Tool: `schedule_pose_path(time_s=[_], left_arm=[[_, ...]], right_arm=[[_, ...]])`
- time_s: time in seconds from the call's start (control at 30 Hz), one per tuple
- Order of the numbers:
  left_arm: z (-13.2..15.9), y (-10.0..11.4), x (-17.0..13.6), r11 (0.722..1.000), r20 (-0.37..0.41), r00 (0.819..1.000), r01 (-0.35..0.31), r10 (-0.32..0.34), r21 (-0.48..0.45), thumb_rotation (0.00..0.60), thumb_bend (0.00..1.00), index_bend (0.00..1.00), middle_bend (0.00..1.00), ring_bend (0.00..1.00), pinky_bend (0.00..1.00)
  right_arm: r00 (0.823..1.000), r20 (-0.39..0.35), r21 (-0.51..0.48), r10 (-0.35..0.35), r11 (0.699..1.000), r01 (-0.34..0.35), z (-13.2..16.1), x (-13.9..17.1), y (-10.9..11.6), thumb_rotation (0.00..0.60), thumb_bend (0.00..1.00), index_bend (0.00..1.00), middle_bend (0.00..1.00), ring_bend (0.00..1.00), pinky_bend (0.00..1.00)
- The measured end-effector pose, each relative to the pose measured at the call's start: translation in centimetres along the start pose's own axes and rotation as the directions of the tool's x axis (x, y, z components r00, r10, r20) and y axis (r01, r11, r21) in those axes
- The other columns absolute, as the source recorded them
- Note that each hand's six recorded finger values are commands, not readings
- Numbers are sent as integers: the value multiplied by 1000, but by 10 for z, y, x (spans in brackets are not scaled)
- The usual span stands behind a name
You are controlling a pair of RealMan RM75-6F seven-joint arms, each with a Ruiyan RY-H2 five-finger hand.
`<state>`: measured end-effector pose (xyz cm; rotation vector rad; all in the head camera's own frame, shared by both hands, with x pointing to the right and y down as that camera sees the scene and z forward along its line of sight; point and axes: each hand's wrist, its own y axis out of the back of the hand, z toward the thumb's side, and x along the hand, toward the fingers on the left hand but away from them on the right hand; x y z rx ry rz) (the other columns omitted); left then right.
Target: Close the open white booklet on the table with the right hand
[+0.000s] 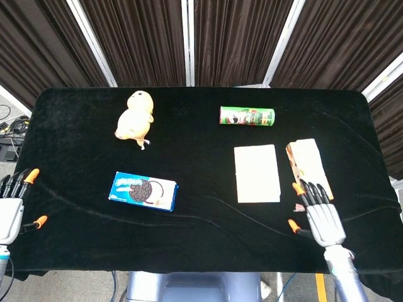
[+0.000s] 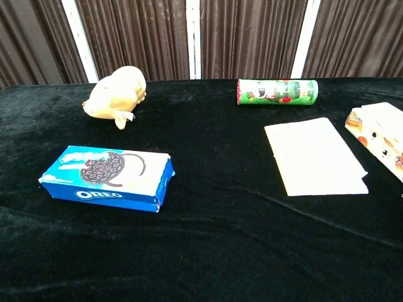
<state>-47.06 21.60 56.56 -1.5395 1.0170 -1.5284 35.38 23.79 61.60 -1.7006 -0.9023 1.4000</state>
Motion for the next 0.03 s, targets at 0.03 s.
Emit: schedule_pose_path(time_s=[0.03], left_arm=[[0, 0, -1, 1000, -1, 1000, -2, 2, 1, 600, 110, 0, 0, 0, 0]], right_arm=[[1000, 3, 9, 4, 1000, -4, -3, 5, 2, 600, 191, 0, 0, 0, 0]])
